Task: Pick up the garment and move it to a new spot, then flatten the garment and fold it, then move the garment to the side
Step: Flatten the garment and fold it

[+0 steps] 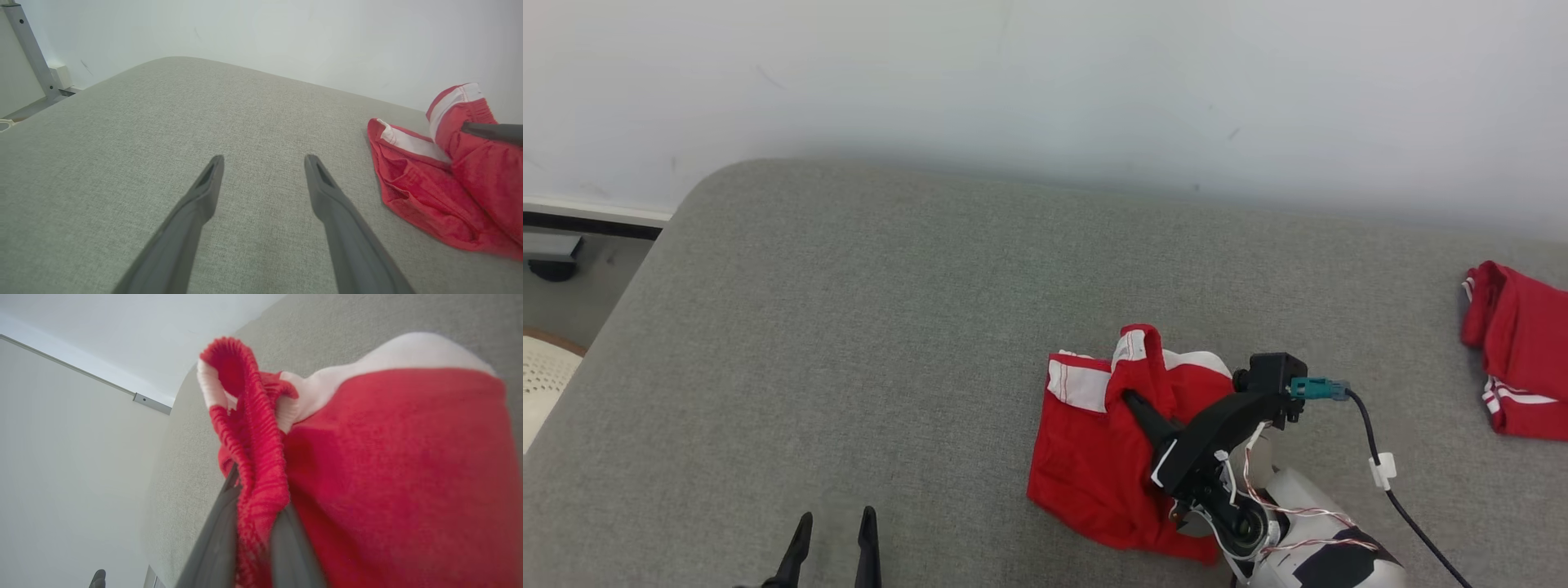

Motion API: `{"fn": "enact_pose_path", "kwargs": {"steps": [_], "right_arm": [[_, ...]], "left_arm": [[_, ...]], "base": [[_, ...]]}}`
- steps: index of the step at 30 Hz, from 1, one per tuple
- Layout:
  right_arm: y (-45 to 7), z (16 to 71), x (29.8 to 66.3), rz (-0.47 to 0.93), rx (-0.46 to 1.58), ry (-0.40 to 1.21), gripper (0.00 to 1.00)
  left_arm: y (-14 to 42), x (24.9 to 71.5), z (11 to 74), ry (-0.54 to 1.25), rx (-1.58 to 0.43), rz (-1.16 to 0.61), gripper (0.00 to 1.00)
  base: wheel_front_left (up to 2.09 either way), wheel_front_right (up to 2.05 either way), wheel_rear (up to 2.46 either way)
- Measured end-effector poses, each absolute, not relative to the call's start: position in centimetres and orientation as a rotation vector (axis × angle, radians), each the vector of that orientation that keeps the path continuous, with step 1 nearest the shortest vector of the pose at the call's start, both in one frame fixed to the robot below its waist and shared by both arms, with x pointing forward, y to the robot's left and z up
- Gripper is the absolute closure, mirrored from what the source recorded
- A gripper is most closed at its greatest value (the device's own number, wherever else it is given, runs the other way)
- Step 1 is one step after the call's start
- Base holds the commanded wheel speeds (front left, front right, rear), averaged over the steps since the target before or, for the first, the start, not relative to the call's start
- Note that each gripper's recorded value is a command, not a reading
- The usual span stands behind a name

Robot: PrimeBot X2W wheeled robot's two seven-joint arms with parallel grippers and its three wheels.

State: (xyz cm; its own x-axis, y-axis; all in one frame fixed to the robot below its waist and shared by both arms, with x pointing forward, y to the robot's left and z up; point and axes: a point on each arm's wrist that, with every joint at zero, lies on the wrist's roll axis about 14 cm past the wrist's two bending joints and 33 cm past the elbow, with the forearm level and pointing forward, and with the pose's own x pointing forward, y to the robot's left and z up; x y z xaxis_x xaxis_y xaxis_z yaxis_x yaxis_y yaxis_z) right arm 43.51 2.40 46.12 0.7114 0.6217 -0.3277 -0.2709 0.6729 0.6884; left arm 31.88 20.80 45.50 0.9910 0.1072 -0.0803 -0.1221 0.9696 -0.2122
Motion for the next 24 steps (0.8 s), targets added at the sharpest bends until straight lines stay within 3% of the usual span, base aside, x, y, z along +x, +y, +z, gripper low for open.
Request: {"fn": "enact_pose_path", "kwargs": {"steps": [12, 13, 14, 15, 24], "right_arm": [[4.7, 44.7, 43.3, 0.542, 0.666, 0.599, 1.0], [4.8, 44.6, 43.3, 0.54, 0.66, 0.597, 0.85], [4.7, 44.5, 43.4, 0.538, 0.65, 0.593, 0.54], [4.8, 44.6, 43.4, 0.538, 0.646, 0.588, 0.0], [3.9, 47.4, 45.0, 0.531, 0.58, 0.408, 0.0]], "left_arm": [[21.4, 32.0, 45.4, 0.072, -0.226, 0.143, 0.0], [21.4, 32.1, 45.4, 0.071, -0.226, 0.143, 0.0], [21.4, 32.1, 45.5, 0.07, -0.225, 0.142, 0.0], [21.4, 32.1, 45.5, 0.068, -0.226, 0.143, 0.0], [21.3, 32.3, 45.6, 0.066, -0.227, 0.135, 0.0]], "base": [[0.0, 0.0, 0.0], [0.0, 0.0, 0.0], [0.0, 0.0, 0.0], [0.0, 0.0, 0.0], [0.0, 0.0, 0.0]]}}
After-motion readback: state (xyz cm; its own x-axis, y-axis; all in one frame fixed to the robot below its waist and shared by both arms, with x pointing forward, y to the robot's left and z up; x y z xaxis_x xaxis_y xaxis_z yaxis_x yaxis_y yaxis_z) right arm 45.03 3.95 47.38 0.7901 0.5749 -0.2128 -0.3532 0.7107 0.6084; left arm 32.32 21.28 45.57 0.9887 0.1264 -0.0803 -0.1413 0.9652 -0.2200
